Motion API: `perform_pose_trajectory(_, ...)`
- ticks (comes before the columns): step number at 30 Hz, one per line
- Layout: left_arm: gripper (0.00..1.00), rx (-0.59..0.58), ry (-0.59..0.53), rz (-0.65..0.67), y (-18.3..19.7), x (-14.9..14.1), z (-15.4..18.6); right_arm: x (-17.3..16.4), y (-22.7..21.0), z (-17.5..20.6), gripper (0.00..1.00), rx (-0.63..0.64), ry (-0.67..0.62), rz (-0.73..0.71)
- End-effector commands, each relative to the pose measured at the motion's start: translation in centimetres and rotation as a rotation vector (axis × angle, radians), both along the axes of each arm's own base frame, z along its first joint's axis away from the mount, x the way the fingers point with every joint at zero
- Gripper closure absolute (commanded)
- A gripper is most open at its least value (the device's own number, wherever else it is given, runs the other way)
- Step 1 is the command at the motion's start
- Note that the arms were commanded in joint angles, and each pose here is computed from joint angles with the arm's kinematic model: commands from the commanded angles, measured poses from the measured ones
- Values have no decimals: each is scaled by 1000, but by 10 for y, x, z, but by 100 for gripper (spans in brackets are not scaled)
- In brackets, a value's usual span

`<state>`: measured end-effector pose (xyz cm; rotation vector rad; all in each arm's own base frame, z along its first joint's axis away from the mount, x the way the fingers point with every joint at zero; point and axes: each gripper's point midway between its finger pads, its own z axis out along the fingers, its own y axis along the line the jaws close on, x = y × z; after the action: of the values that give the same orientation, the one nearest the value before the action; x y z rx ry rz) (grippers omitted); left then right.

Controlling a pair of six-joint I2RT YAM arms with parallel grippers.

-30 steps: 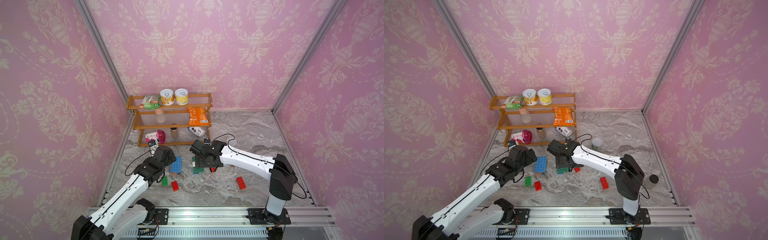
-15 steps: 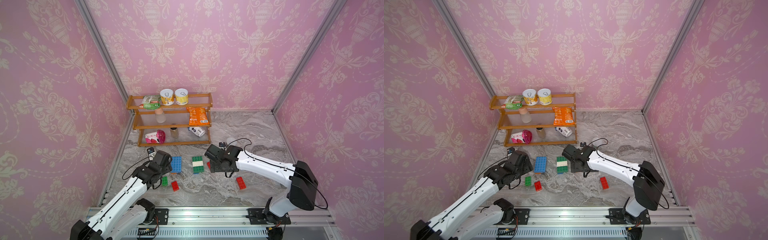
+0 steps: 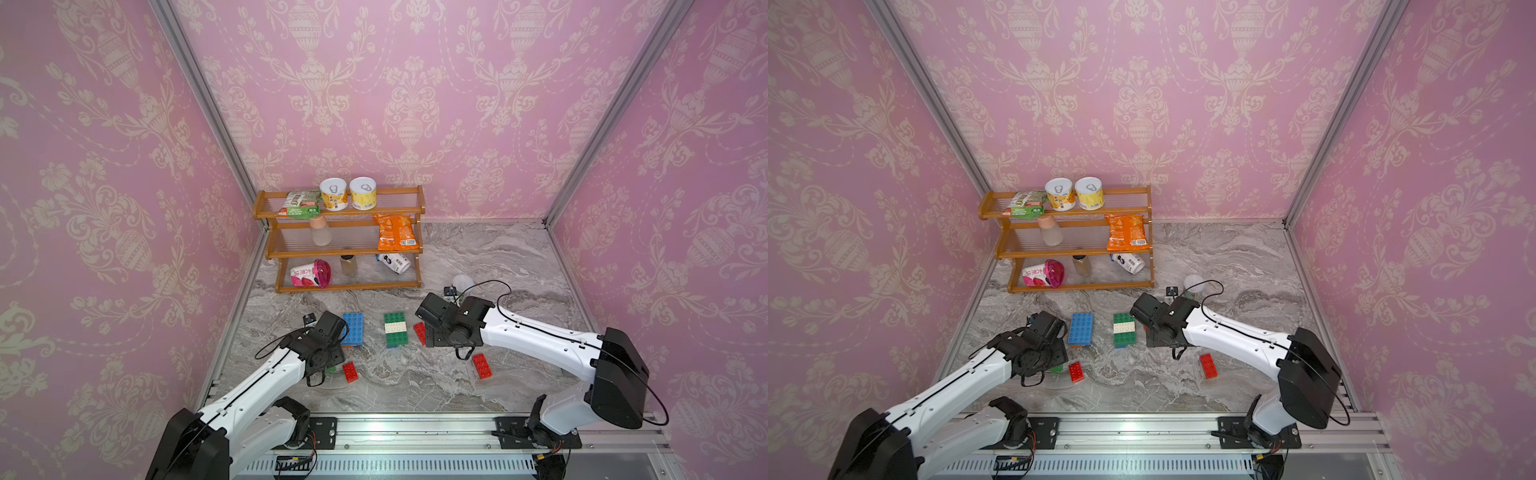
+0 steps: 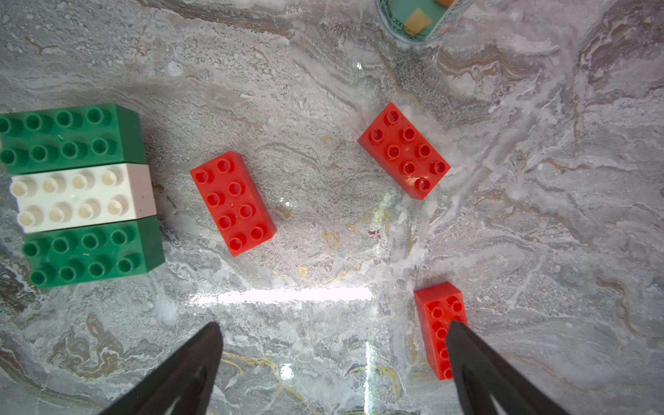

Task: Assemble a rectangle with lego
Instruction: Pick up the lego brick from the center of the board.

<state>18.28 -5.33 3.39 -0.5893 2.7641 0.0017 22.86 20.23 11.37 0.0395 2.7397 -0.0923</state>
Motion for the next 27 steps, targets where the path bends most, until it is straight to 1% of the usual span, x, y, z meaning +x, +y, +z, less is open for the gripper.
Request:
perform_pose_trajectory(1,32,0,42,-6,0,-4,-12,2,-7,8,0,5,-39,-29)
perform_pose_trajectory(4,37,5,51,-6,1,-5,-19,3,-8,8,0,2,-42,-34)
perform_pose_trajectory(6,46,5,52,-3,1,-6,-21,4,-9,9,0,-2,-47,-34)
perform_pose_trajectory(10,72,21,32,2,4,-4,-13,6,-9,9,0,-2,-53,-34)
perform_pose_trajectory(11,77,23,20,4,5,-2,-9,6,-8,7,0,2,-49,-32)
perform_pose_trajectory(13,85,19,-10,12,5,1,0,7,-3,2,0,16,-32,-20)
perform_pose_trajectory(15,92,4,-42,20,4,5,10,9,9,-7,0,62,-3,12)
perform_pose_trajectory(18,96,-33,-99,18,-1,12,29,14,26,-23,1,136,46,46)
perform_pose_trajectory(22,99,-63,-165,19,-5,21,55,22,37,-36,13,146,84,79)
perform_pose_trajectory(26,100,-116,-218,18,-14,31,73,28,51,-48,21,168,117,114)
perform_pose_trajectory(27,100,-130,-228,13,-17,33,77,30,51,-52,21,168,128,112)
